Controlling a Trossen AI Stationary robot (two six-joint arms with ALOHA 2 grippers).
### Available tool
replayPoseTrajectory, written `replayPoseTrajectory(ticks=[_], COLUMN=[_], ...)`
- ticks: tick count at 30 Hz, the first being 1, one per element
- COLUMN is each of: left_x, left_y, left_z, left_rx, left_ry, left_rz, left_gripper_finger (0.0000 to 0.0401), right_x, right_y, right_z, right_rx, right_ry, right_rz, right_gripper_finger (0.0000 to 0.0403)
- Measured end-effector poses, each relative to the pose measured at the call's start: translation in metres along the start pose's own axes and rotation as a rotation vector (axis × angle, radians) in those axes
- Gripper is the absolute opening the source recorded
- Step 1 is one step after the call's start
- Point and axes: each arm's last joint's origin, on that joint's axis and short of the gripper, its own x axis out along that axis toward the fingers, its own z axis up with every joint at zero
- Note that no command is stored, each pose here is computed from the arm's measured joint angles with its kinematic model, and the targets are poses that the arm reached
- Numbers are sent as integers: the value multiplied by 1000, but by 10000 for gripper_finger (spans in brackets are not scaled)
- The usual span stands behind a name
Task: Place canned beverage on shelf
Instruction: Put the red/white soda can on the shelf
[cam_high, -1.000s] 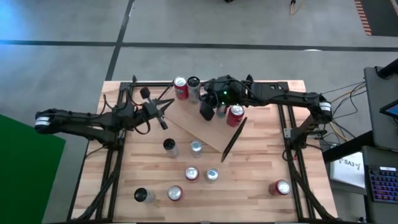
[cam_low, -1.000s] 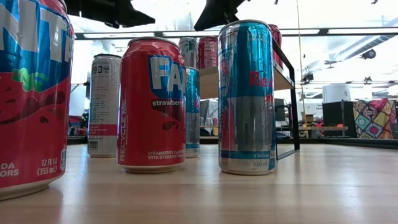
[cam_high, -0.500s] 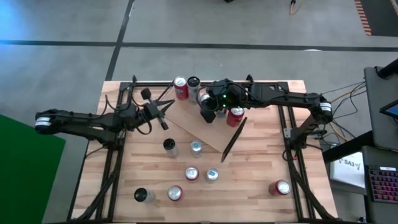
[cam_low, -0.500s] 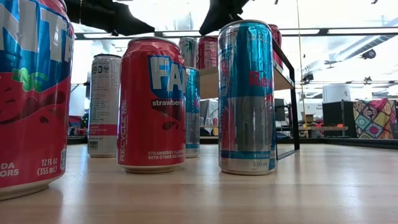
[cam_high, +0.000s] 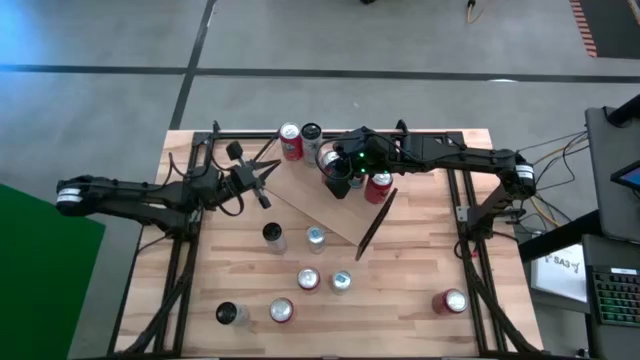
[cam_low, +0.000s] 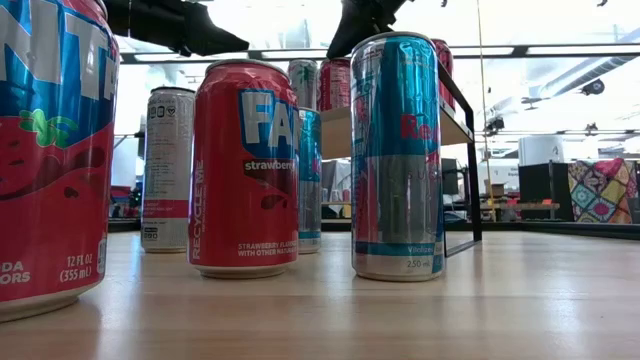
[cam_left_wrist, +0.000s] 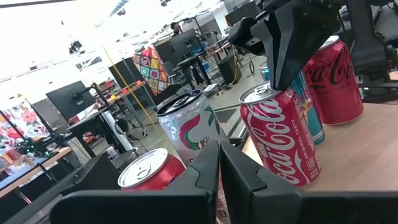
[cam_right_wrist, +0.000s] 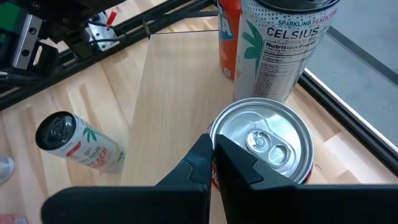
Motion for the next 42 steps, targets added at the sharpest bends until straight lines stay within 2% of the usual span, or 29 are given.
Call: replayPoseTrajectory(ticks=[10,17,23,26,33,42], left_x=[0,2,8,14,36,60], left_y=[0,-2,-13,-19,-30,-43], left_z=[0,-2,-2,-3,-11,-25], left_rx=[-4,3,3,15,-4,-11], left_ry=[1,8,-85,-128,-194,-195], left_rz=[0,-18,-209,-261,-202,-181], left_gripper_finger=[0,0,0,0,0,0], right_x=[-11,-20,-19,-17,-14,-14], right_y=[2,-2,-8,-12,-19,-19], right_z=[12,15,17,19,21,21], right_rx=[-38,1,2,-11,-24,-50], right_ry=[-41,-25,-28,-28,-28,-25], right_rz=[10,-80,-111,-125,-143,-145], right_gripper_finger=[9,9,9,9,9,9])
